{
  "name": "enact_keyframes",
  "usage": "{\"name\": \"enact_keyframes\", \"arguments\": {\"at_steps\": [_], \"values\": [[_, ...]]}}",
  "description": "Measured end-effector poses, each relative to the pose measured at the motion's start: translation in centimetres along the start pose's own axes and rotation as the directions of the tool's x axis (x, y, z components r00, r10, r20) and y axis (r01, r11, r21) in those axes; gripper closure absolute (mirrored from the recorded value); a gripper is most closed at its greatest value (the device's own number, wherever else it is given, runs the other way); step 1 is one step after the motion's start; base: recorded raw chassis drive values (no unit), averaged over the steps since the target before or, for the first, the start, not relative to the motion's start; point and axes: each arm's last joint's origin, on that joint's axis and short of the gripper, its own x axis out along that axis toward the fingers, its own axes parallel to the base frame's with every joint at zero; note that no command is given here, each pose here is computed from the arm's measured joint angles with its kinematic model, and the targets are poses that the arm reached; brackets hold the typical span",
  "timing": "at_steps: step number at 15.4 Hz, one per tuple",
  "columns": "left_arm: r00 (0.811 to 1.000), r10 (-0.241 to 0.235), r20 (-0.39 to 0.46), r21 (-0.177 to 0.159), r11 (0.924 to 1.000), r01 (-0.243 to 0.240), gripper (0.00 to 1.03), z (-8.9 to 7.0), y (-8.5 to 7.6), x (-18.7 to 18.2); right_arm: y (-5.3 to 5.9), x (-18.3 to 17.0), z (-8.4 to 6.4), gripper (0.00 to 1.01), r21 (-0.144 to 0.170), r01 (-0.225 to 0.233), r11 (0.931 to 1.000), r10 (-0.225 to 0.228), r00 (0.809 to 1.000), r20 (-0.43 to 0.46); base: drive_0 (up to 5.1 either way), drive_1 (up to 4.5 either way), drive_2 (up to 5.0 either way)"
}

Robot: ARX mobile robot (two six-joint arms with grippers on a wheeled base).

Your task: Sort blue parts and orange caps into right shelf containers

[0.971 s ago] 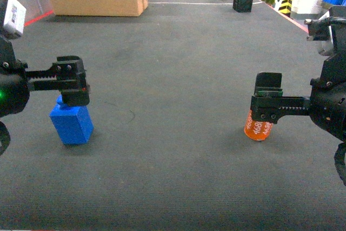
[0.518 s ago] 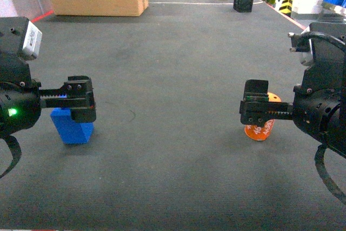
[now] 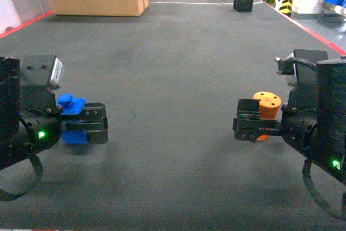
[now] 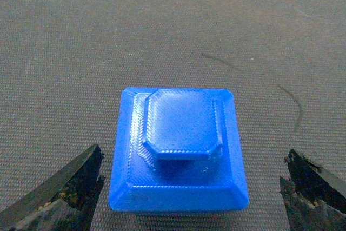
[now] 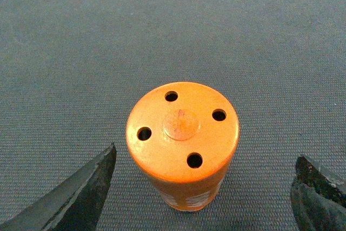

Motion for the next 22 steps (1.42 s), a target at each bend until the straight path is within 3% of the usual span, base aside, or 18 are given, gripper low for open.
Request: {"name": "enact_keyframes", "arguments": {"at_steps": [4, 8, 13, 14, 15, 16, 18, 20, 22], "values": [[0.999, 0.026, -0.029, -0.013, 0.9996, -0.027, 0.05, -0.8, 0.3, 1.3, 0.0, 0.8, 0.0, 0.03, -0.001, 0.009, 1.0, -0.009, 1.0, -0.012, 0.0, 0.0, 0.0], [0.999, 0.037, -0.031, -0.016, 0.9992, -0.037, 0.05, -0.3, 0.4, 2.0, 0.1, 1.6, -0.2, 0.03, -0.007, 0.021, 0.9998, -0.021, 0.999, -0.026, 0.0, 0.0, 0.0], [0.998, 0.038, -0.056, -0.02, 0.999, -0.039, 0.05, -0.5, 0.4, 2.3, 0.3, 2.6, -0.4, 0.03, -0.036, 0.061, 0.9975, -0.064, 0.996, -0.069, 0.0, 0.0, 0.0], [0.997, 0.038, -0.064, -0.017, 0.9991, -0.04, 0.05, -0.5, 0.3, 2.3, 0.5, 2.7, -0.6, 0.04, -0.049, 0.071, 0.9962, -0.075, 0.994, -0.078, 0.0, 0.0, 0.0], [0.997, 0.037, -0.062, -0.016, 0.9991, -0.038, 0.05, -0.4, 0.2, 2.4, 0.5, 2.7, -0.6, 0.14, -0.06, 0.076, 0.9953, -0.08, 0.993, -0.081, 0.0, 0.0, 0.0], [0.997, 0.045, -0.059, -0.016, 0.9988, -0.046, 0.1, -0.4, 0.2, 2.4, 0.6, 2.7, -0.6, 0.23, -0.063, 0.074, 0.9953, -0.079, 0.994, -0.079, 0.0, 0.0, 0.0], [0.997, 0.053, -0.063, -0.014, 0.9984, -0.054, 0.35, -0.6, 0.2, 2.5, 0.8, 2.7, -0.6, 0.5, -0.072, 0.074, 0.9947, -0.079, 0.994, -0.077, 0.0, 0.0, 0.0], [0.997, 0.055, -0.058, -0.017, 0.9983, -0.056, 0.55, -0.6, 0.2, 2.5, 0.8, 2.7, -0.5, 0.57, -0.071, 0.065, 0.9953, -0.071, 0.995, -0.071, 0.0, 0.0, 0.0], [0.999, 0.054, 0.007, -0.051, 0.9973, -0.053, 0.59, -0.4, 0.1, 1.9, 0.6, 1.9, -0.2, 0.57, -0.052, 0.054, 0.9972, -0.055, 0.998, -0.02, 0.0, 0.0, 0.0]]}}
